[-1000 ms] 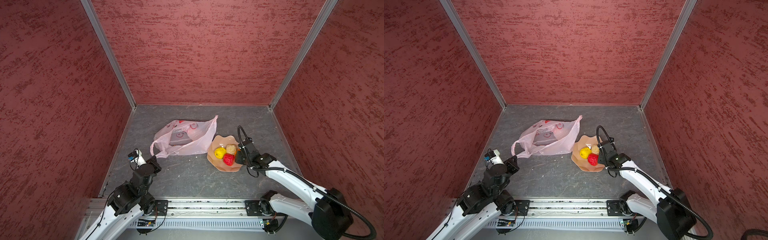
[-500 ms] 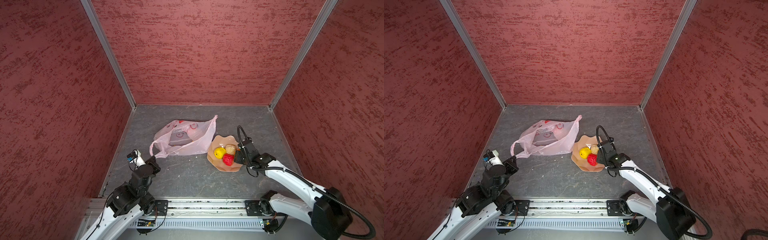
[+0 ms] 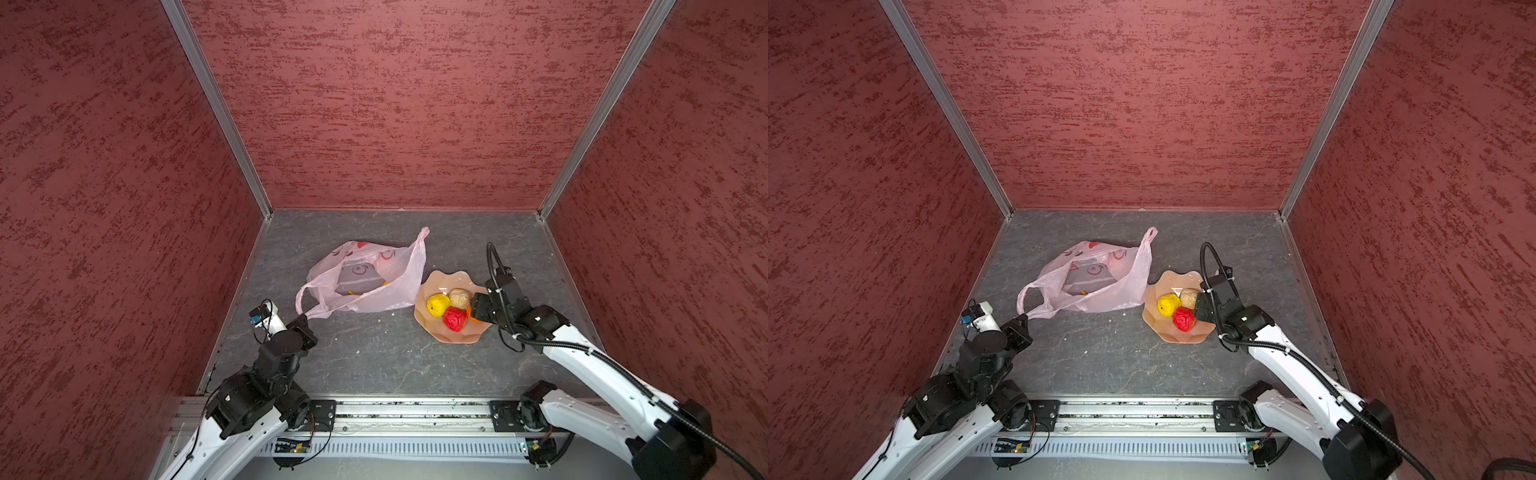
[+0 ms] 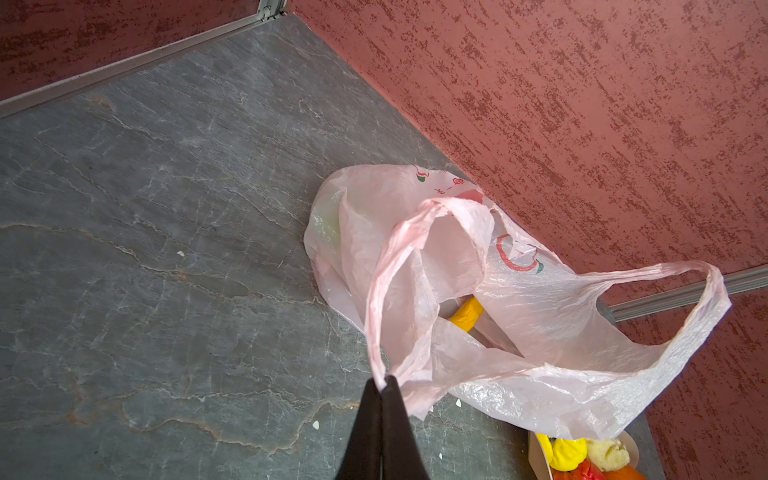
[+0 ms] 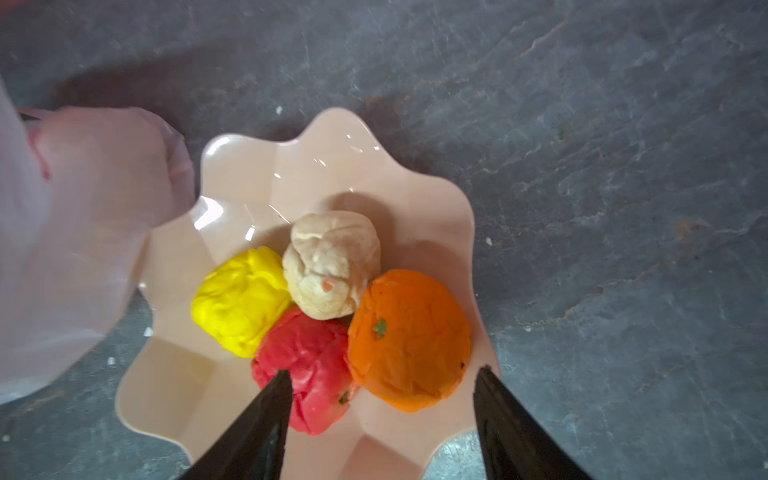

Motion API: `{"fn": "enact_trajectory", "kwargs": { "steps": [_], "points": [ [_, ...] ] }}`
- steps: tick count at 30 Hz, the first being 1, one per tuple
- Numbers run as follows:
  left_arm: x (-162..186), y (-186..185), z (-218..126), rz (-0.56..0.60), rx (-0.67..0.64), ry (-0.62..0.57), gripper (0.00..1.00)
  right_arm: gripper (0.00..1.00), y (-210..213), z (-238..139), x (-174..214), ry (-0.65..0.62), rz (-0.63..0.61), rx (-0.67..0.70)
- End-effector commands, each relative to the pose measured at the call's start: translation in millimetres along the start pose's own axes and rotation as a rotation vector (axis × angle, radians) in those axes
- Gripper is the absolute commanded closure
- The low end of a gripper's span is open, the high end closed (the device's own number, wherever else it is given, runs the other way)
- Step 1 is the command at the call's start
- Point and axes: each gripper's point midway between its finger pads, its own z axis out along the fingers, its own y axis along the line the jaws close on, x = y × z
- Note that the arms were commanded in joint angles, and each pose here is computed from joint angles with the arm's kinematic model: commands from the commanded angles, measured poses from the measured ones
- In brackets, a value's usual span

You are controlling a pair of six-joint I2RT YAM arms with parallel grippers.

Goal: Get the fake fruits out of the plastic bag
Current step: 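Lower the orange into the peach bowl and open the right gripper, then move the right gripper from the bowl back into the bag mouth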

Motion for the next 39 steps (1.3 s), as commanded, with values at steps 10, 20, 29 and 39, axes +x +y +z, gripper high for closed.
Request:
{"fn": "enact_trajectory", "kwargs": {
  "steps": [10, 20, 29, 39],
  "points": [
    [0, -10, -16, 0.041, 0.022, 0.099, 1.0, 0.38, 148, -72, -96, -0.222, -0.247, -0.407],
    [-35, -22, -48, -0.024, 0.102, 0.042, 1.0, 0.39, 275, -81, -94, -0.199, -0.426, -0.733],
    [-50, -15, -77, -0.074, 0.157, 0.019, 1.0, 0.4, 339, -91, -71, -0.174, -0.467, -0.897],
    [-36, -1, -81, -0.085, 0.122, 0.053, 1.0, 0.42, 382, -88, 2, 0.01, -0.602, -0.979]
  ]
}}
